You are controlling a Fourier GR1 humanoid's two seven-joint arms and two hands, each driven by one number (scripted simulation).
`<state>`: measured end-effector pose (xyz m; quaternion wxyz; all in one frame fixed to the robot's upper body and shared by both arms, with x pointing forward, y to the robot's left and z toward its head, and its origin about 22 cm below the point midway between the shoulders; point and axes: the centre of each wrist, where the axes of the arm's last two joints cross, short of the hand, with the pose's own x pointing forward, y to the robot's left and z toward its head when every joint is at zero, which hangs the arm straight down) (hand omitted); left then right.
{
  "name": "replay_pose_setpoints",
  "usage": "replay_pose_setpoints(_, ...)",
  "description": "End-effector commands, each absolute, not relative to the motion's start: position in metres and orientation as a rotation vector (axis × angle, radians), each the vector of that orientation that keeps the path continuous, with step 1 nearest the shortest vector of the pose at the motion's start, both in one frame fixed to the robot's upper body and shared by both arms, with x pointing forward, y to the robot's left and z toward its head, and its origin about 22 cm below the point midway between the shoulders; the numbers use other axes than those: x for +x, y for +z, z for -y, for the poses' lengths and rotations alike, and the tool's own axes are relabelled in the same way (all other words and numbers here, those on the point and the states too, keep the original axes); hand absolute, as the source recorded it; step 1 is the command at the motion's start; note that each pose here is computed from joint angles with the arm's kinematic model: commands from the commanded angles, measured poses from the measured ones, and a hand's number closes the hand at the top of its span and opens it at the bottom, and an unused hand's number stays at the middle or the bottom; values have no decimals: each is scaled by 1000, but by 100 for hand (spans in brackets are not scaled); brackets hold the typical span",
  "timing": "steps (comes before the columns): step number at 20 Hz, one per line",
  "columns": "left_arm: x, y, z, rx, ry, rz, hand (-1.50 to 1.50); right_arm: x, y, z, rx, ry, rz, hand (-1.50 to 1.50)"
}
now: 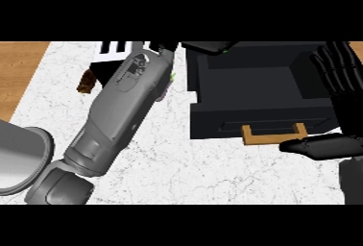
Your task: Pick up the cup, place it into the drawer and close the drawer
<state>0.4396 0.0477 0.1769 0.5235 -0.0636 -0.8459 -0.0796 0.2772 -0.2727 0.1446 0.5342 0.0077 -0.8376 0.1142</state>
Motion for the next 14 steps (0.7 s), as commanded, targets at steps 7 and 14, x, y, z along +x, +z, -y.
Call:
replay_pose_setpoints(7, 448, 156, -33, 1, -308, 1823, 150, 286, 147, 268, 61, 309, 2016, -150)
replay_pose_setpoints(14, 445, 132, -37, 13, -469, 1704, 150, 294, 160, 254, 109, 345, 2047, -150)
